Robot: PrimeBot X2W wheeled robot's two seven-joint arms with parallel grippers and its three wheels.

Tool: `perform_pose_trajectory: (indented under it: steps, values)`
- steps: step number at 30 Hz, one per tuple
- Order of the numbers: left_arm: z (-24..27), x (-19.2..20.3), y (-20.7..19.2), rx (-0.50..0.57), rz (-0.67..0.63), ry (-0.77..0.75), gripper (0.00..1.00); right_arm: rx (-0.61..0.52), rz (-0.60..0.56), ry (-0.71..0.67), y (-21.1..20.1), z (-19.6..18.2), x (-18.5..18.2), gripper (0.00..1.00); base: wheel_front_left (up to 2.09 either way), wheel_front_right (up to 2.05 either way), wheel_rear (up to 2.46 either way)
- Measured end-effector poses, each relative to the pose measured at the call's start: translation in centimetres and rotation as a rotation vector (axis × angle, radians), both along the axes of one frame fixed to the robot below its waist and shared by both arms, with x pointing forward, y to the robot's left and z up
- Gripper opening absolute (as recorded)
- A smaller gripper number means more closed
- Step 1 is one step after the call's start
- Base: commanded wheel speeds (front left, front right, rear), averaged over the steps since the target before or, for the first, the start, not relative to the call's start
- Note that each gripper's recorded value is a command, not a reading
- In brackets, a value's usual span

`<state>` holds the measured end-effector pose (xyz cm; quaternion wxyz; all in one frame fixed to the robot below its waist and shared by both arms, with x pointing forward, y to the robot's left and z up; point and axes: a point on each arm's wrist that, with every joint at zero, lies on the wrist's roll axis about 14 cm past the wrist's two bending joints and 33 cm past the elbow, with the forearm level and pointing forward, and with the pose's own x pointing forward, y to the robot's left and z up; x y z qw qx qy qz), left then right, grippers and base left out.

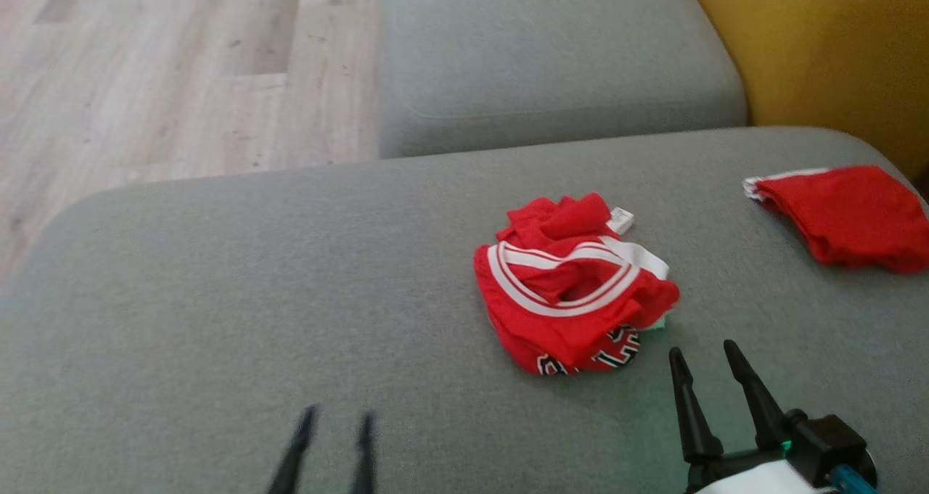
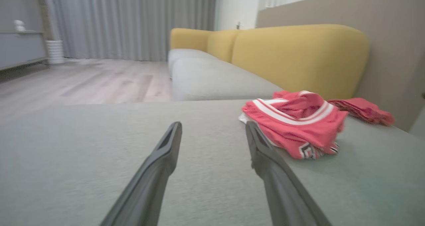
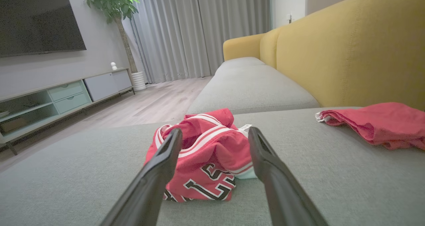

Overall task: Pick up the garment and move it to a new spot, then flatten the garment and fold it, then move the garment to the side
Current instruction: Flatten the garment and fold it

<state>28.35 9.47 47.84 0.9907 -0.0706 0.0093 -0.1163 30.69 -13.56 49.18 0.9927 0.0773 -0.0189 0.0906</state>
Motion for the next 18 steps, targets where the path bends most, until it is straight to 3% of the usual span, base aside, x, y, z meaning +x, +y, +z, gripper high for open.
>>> perform_pose_trajectory:
  steps: [8, 13, 18]
  values:
    - [2.3, 5.3, -10.9, 0.029, -0.407, -0.059, 1.0, -0.01, -0.059, 0.042, -2.0, -1.1, 0.2, 1.0, 0.0, 0.0, 0.0]
    - [2.0, 6.6, -18.1, 0.072, -0.682, 0.016, 1.0, -0.023, -0.108, 0.054, -3.6, -1.2, 1.3, 1.0, 0.0, 0.0, 0.0]
    - [-0.4, 8.1, -21.6, 0.147, -0.824, 0.116, 1.0, -0.037, -0.152, 0.069, -5.0, -1.5, 2.5, 1.0, 0.0, 0.0, 0.0]
